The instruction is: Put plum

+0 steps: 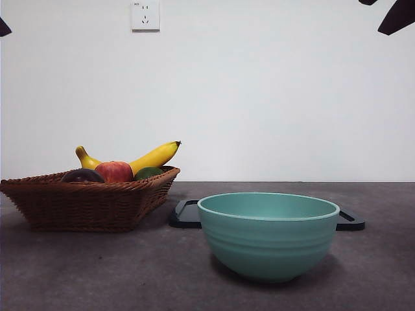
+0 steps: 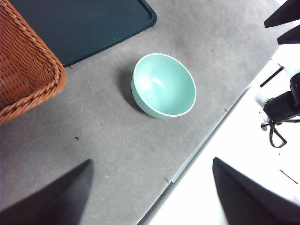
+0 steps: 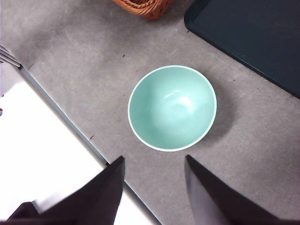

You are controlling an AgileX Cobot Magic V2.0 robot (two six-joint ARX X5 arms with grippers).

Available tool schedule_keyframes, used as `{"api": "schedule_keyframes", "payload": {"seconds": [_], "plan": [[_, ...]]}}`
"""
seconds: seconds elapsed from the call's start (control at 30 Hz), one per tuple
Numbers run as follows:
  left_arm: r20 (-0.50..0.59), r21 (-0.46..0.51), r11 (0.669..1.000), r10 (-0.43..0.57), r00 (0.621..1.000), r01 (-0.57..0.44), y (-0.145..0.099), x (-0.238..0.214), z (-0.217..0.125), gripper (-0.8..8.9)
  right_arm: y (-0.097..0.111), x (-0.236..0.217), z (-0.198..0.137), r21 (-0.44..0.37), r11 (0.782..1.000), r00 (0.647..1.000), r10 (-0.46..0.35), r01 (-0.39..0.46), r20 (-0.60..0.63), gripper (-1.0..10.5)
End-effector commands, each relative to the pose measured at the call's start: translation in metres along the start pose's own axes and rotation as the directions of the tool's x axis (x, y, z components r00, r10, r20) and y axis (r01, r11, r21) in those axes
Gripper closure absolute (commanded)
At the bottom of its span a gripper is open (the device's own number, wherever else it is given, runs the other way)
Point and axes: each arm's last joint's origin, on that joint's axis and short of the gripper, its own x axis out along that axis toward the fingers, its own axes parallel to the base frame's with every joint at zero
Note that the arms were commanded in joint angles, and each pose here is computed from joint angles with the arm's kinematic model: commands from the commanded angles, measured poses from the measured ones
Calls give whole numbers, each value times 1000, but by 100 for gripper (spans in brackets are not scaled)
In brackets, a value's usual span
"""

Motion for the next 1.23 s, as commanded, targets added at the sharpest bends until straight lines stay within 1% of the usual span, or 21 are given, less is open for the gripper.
{"api": "schedule_keyframes", "payload": {"seconds": [0.03, 0.1, 0.13, 1.23], "plan": [[15, 30, 1000, -3, 1000, 3, -2, -3, 5, 651, 2, -2, 3, -19, 1000, 1000, 6, -6, 6, 834], [15, 30, 1000, -3, 1000, 3, -2, -3, 5, 785, 2, -2, 3, -19, 1000, 1000, 4, -4, 6, 933], [15, 30, 1000, -3, 1000, 3, -2, -3, 5, 806, 2, -2, 3, -19, 1000, 1000, 4, -4, 6, 940], [17, 31, 1000, -3, 1000, 3, -2, -3, 5, 806, 2, -2, 5, -28, 1000, 999, 7, -6, 33, 940]]}}
